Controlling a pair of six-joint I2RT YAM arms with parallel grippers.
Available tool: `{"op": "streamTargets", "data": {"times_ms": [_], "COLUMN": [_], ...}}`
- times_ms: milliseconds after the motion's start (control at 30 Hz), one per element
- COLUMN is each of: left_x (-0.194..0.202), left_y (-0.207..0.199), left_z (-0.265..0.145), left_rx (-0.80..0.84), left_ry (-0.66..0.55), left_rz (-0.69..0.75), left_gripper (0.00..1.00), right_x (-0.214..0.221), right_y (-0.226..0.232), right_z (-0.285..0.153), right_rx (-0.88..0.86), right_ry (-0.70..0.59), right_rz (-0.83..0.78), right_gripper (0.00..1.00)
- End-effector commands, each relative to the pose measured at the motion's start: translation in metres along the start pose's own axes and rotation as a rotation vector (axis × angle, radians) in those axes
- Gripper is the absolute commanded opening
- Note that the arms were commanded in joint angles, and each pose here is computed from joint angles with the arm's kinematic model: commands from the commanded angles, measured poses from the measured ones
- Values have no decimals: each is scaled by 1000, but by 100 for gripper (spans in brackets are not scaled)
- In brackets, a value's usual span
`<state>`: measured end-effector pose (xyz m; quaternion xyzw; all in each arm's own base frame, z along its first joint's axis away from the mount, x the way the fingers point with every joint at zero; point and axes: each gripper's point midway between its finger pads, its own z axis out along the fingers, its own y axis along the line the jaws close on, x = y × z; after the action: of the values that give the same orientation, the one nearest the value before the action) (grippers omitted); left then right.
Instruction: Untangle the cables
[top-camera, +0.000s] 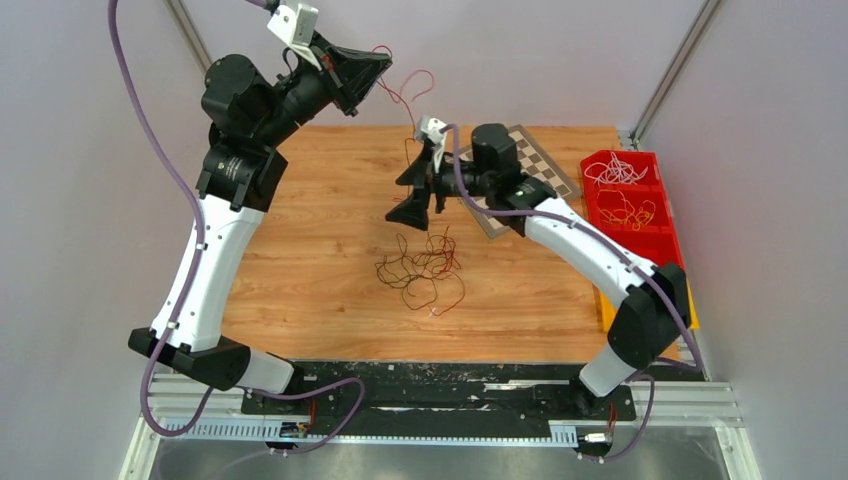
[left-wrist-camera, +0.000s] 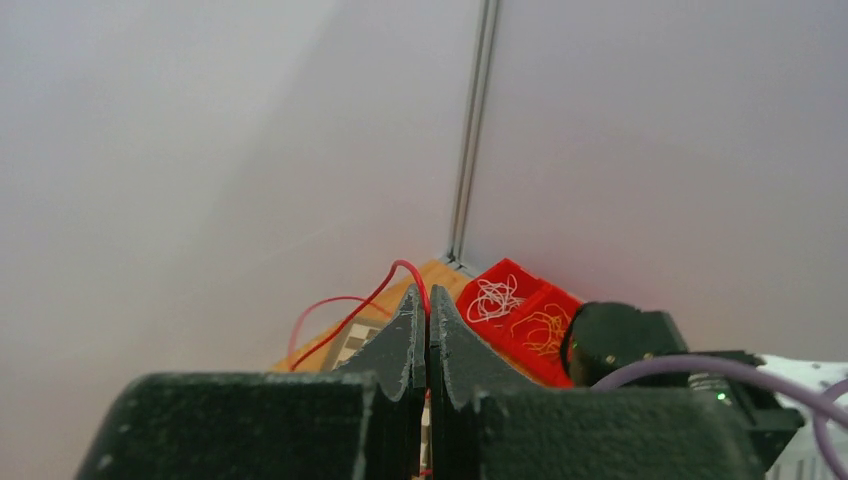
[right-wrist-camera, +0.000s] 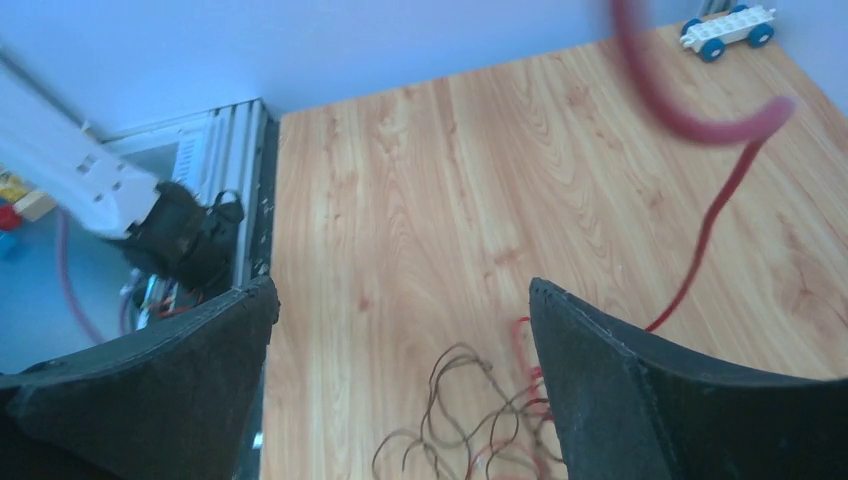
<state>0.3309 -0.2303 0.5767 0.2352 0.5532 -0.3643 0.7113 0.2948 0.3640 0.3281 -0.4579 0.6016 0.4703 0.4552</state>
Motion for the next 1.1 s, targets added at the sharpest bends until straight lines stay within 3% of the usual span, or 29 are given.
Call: {"op": "streamTargets", "data": {"times_ms": [0, 67, 167, 267, 400, 533, 600, 667, 933, 1000, 1067], "left_x": [-27, -33, -36, -37, -34, -31, -28, -25, -24, -28, -36], "left_y": [-9, -9, -8, -8, -8, -10, -12, -13, -21, -20, -17], "left_z": [-6, -8, -10, -12, -12, -11, -11, -10, -13, -13, -13], "left_rx": [8, 1, -8, -15, -15, 2, 11, 27, 64, 57, 38], "left_ry": [-76, -88, -87, -87, -79, -77, -71, -65, -64, -73, -93], "left_rz": [-12, 4, 19, 32, 27, 9, -1, -1, 11, 27, 47], "left_gripper": [0, 0, 0, 0, 0, 0, 0, 0, 0, 0, 0], "right_x": [-7, 9, 19, 10, -6, -18, -22, -14, -6, 15, 46], "right_y": [-44, -69, -78, -50, 4, 23, 17, 1, -43, -50, -61], "right_z": [35, 42, 39, 21, -13, -43, -47, -37, 37, 52, 63], "right_rx": [166, 251, 288, 159, 3, 44, 102, 138, 100, 100, 124], "right_ry": [-113, -99, -85, -92, -60, -83, -96, -94, -146, -139, -116], "right_rz": [-1, 30, 39, 68, 81, 38, 15, 49, 95, 100, 110], "right_gripper": [97, 87, 84, 83, 84, 87, 94, 100, 99, 84, 56]}}
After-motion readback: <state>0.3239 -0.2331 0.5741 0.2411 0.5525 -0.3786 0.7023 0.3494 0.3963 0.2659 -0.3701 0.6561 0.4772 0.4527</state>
